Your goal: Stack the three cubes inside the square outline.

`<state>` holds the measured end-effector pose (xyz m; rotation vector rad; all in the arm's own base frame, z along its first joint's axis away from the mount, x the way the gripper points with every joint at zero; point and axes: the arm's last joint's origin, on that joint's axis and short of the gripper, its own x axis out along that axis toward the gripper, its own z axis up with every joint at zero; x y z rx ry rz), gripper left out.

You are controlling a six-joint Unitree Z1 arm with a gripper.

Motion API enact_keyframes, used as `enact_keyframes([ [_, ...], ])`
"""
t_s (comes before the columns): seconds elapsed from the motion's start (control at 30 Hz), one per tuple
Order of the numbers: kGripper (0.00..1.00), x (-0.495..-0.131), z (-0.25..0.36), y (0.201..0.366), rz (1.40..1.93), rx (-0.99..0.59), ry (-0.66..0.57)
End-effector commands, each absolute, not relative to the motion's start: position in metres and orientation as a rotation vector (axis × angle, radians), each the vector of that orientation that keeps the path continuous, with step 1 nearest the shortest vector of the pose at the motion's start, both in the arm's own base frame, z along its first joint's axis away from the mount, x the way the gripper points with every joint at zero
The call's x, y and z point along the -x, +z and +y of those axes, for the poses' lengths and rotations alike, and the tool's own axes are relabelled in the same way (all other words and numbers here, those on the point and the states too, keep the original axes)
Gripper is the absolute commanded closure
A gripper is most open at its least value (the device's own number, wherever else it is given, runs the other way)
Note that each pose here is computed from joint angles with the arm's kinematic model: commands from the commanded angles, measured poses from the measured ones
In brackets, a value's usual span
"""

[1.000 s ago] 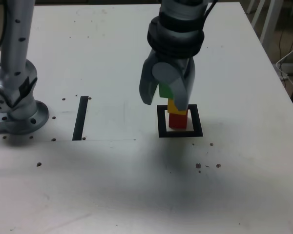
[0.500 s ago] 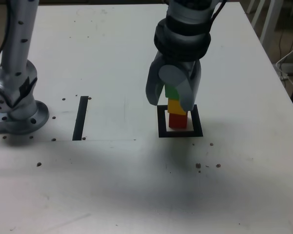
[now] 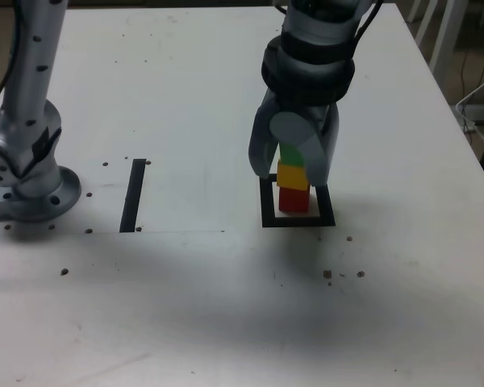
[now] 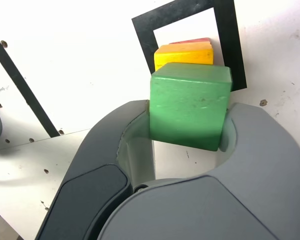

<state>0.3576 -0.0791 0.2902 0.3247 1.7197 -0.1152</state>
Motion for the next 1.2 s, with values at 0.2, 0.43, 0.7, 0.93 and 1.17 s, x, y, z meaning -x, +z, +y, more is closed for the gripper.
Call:
enact_keyframes([
  [0.2, 0.01, -0.358, -0.078, 0.286, 1.731, -0.326, -0.117],
  [0.43, 0.01, -0.355, -0.076, 0.289, 1.728, -0.330, -0.112],
  [0.7, 0.01, -0.334, -0.069, 0.313, 1.684, -0.361, -0.069],
  [0.93, 0.01, -0.306, -0.059, 0.323, 1.687, -0.347, -0.038],
  [1.17, 0.01, -0.267, -0.048, 0.324, 1.717, -0.326, -0.015],
])
